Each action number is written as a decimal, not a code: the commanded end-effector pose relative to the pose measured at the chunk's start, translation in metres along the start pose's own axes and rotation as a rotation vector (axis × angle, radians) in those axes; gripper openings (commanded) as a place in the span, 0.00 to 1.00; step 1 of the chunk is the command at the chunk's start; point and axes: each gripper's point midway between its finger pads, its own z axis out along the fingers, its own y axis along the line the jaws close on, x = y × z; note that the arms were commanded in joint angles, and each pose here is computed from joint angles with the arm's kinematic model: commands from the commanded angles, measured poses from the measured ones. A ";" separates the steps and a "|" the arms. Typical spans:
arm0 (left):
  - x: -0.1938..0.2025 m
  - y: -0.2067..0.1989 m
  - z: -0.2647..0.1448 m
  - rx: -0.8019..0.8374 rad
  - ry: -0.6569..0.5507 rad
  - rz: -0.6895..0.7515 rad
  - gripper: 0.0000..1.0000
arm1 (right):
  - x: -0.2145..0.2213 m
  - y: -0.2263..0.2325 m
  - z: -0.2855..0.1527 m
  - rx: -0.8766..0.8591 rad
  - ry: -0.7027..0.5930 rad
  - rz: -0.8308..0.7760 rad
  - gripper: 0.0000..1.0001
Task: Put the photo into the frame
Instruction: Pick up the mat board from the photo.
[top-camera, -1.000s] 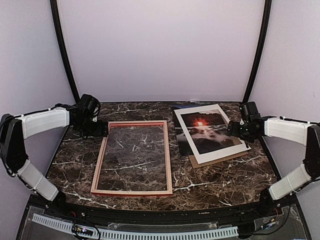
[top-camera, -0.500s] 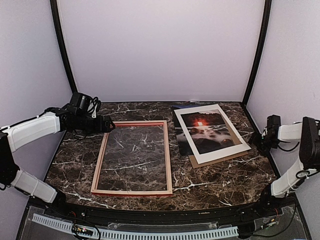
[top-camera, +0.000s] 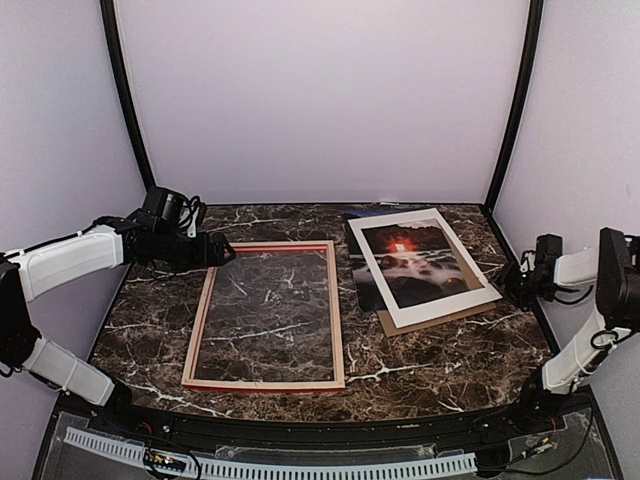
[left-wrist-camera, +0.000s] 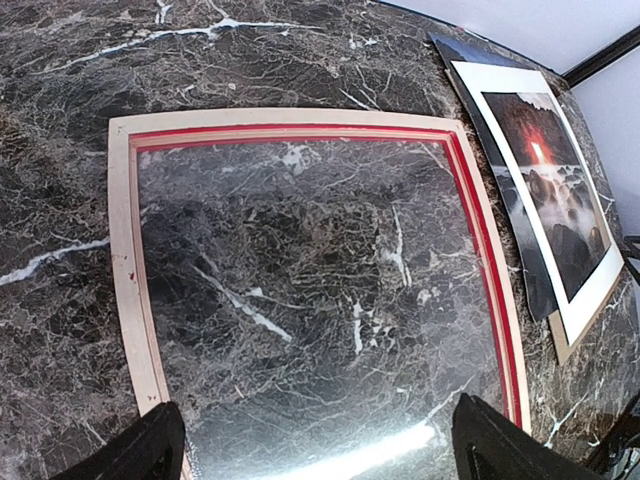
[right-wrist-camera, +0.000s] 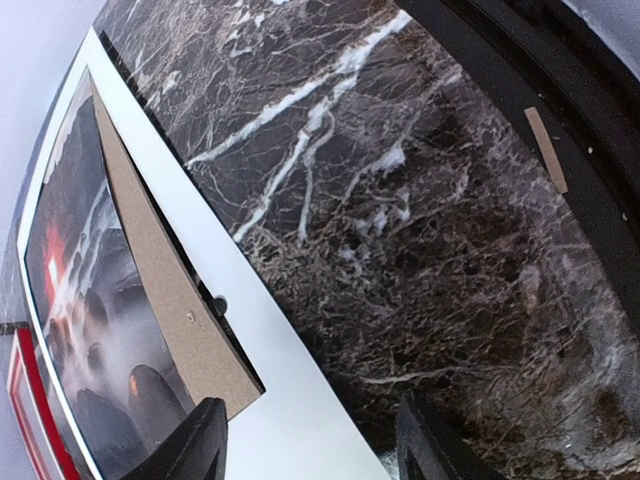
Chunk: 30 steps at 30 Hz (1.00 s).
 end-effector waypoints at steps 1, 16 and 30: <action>0.006 -0.003 0.002 0.019 0.008 -0.005 0.96 | 0.031 -0.006 0.011 -0.033 0.104 0.065 0.56; 0.004 -0.009 0.000 0.038 0.002 -0.008 0.96 | 0.028 0.013 -0.006 -0.134 0.096 0.045 0.41; 0.002 -0.012 0.002 0.043 0.003 -0.003 0.96 | 0.038 0.033 -0.017 -0.278 0.140 0.050 0.30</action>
